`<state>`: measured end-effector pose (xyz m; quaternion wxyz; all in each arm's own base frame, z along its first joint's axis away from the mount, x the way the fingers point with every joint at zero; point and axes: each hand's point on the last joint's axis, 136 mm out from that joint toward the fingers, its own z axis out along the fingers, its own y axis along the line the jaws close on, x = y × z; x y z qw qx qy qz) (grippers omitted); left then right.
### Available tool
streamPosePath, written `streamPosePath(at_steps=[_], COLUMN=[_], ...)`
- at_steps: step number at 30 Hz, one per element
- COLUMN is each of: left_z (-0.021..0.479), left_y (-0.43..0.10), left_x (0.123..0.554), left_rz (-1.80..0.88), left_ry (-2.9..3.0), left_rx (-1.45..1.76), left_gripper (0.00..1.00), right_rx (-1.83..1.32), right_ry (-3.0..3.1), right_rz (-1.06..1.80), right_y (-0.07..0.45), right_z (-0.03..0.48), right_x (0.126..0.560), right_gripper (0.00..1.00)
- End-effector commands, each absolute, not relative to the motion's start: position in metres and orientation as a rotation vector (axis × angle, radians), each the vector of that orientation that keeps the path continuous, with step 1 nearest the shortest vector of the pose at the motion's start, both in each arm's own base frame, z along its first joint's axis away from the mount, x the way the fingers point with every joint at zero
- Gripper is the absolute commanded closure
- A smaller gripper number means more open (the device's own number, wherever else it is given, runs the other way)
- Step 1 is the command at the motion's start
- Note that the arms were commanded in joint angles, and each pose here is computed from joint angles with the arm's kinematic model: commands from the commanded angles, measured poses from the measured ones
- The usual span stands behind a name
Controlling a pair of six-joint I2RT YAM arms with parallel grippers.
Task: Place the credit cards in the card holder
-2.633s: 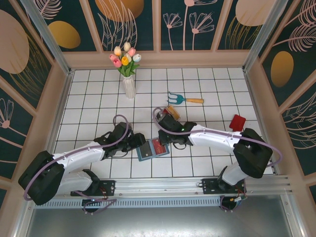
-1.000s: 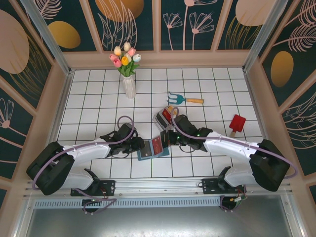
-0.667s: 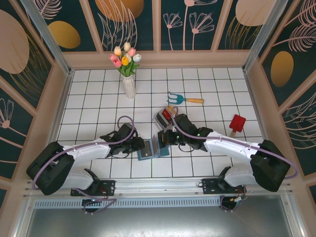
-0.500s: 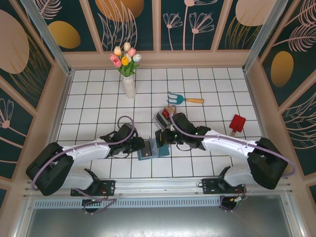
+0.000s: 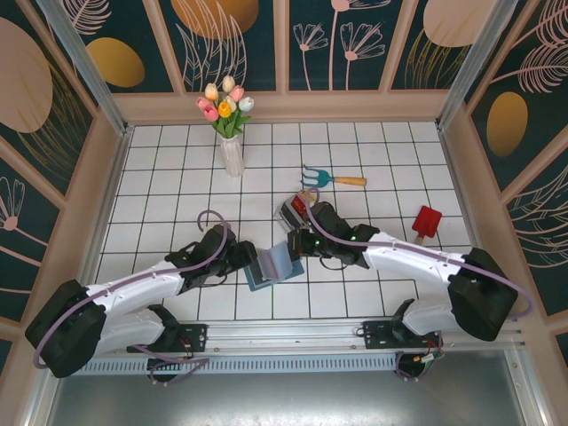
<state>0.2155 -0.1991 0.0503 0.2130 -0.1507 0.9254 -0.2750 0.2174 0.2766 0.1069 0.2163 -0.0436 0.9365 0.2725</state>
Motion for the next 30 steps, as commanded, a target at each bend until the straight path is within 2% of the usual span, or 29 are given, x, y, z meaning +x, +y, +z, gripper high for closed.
streamPosePath(at_steps=[1,6,11,15,17,21,26,30], left_z=[0.055,0.056,0.048,0.051,0.054,0.056,0.046,0.034], left_y=[-0.201,-0.206,-0.192,-0.182,-0.184,-0.198,-0.215,-0.220], left_x=[0.219,0.221,0.218,0.214,0.212,0.208,0.205,0.204], left_rz=[-0.785,-0.803,-0.717,-0.731,-0.786,-0.886,-0.918,-0.889], left_ry=[2.534,2.532,2.553,2.508,2.485,2.492,2.574,2.636], left_rx=[-0.409,-0.404,-0.475,-0.524,-0.515,-0.456,-0.377,-0.349], left_gripper=[0.36,0.36,0.38,0.34,0.30,0.28,0.34,0.46], right_rx=[-0.094,-0.173,-0.234,-0.299,-0.319,-0.319,-0.297,-0.290], right_ry=[2.485,2.445,2.570,2.606,2.607,2.621,2.633,2.638], right_rz=[0.720,0.932,0.923,1.007,1.055,1.083,1.069,1.125], right_y=[0.263,0.291,0.307,0.323,0.329,0.331,0.326,0.325], right_z=[0.137,0.145,0.109,0.092,0.088,0.075,0.062,0.054], right_x=[0.226,0.214,0.207,0.197,0.193,0.190,0.190,0.186], right_gripper=[0.95,0.95,0.96,0.97,0.97,0.97,0.97,0.97])
